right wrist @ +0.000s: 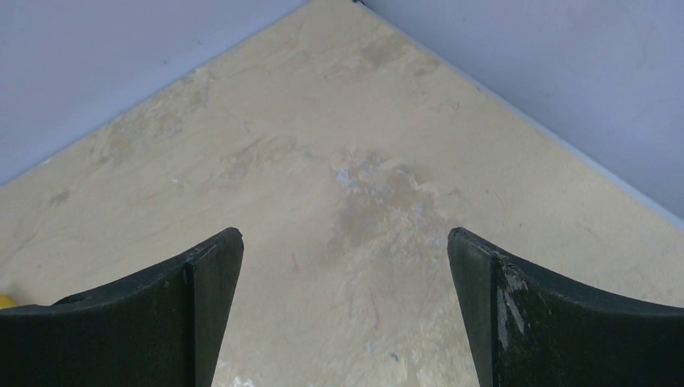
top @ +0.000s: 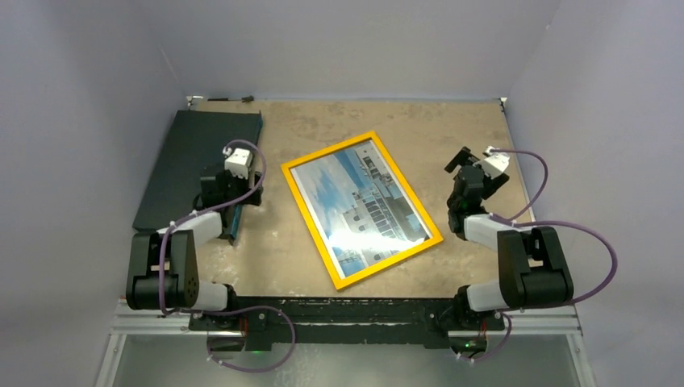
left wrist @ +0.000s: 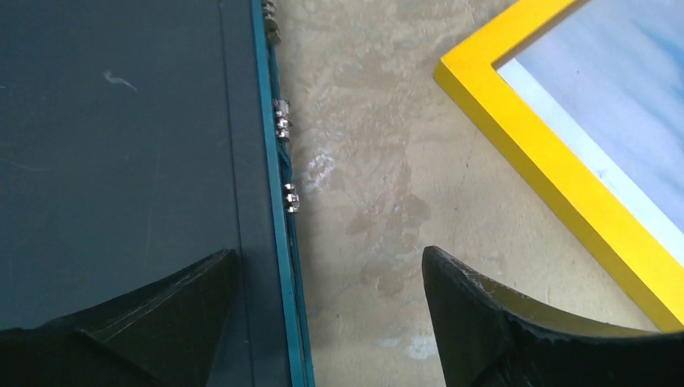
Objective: Put the photo into the frame
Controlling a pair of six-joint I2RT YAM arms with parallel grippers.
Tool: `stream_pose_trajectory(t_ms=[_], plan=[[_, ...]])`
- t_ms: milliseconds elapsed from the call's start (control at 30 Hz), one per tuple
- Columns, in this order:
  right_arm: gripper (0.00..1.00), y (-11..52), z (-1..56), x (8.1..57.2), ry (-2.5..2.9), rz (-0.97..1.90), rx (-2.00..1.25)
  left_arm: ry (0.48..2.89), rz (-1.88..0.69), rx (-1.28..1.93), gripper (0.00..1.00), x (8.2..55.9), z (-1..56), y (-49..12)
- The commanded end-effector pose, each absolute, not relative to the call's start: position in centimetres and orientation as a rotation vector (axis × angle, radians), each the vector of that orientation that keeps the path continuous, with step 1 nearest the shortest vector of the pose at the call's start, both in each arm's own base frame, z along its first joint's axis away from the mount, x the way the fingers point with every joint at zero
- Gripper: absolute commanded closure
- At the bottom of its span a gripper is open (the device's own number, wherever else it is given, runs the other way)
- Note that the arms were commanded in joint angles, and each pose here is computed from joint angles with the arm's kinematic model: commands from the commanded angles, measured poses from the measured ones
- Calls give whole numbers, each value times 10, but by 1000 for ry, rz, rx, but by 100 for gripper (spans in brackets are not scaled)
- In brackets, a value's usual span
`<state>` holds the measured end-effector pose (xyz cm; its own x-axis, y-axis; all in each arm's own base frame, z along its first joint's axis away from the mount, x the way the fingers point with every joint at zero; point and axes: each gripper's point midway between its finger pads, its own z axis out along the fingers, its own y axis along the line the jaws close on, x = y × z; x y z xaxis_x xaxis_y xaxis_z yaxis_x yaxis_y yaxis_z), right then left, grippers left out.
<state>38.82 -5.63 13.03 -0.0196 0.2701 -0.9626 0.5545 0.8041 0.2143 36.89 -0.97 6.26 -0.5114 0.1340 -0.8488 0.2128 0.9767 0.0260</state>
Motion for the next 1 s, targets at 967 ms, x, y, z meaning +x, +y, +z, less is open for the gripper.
stream_pose_trajectory(t_ms=[967], plan=[[1, -26, 131, 385, 1486, -155, 265, 1665, -80, 95, 3, 386, 79, -9]])
